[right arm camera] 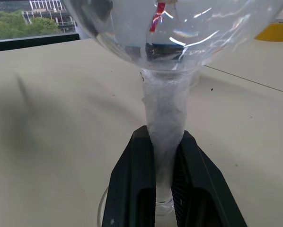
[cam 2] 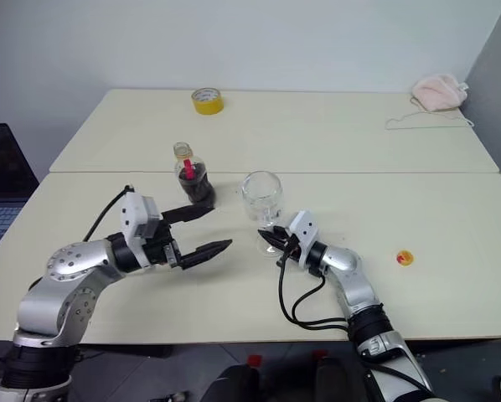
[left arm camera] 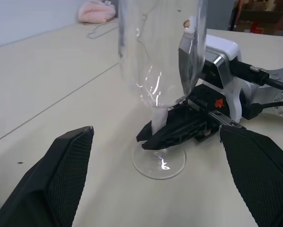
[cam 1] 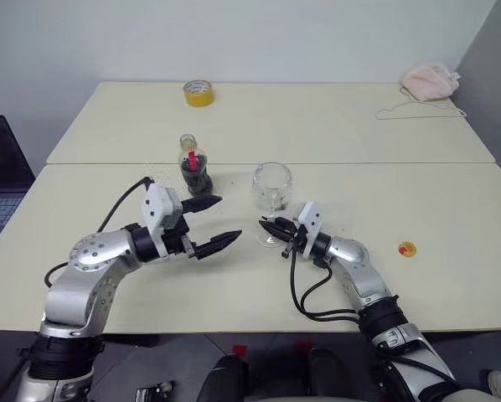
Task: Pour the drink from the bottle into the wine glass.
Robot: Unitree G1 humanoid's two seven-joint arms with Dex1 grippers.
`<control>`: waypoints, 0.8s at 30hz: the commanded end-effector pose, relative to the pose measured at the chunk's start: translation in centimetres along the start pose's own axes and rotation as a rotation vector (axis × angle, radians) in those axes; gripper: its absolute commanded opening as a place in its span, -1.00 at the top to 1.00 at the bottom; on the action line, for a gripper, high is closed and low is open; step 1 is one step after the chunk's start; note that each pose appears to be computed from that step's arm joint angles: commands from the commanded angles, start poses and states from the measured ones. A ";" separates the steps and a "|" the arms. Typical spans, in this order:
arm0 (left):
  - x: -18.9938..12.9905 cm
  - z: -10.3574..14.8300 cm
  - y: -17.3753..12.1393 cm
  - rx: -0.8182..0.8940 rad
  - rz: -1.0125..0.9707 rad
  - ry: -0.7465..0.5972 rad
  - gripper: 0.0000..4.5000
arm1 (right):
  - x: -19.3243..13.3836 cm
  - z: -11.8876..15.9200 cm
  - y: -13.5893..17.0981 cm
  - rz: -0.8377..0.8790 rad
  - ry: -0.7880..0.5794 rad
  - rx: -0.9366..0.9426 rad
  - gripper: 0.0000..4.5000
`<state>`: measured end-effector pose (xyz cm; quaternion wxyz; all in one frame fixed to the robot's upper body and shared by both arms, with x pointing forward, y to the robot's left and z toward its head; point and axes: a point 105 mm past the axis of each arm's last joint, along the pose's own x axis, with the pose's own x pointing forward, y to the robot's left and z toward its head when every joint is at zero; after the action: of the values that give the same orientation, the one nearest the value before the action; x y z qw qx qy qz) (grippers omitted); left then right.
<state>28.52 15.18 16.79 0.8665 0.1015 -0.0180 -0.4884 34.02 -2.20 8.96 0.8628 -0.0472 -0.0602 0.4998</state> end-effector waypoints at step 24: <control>-0.3 3.6 -0.3 0.035 -0.056 -0.061 -1.00 | 0.2 0.9 -0.1 0.007 -0.036 -0.014 0.93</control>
<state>28.06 15.12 19.45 0.8579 0.0913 -0.0364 -0.5042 34.17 -2.18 8.95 0.8623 -0.0468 -0.0591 0.5007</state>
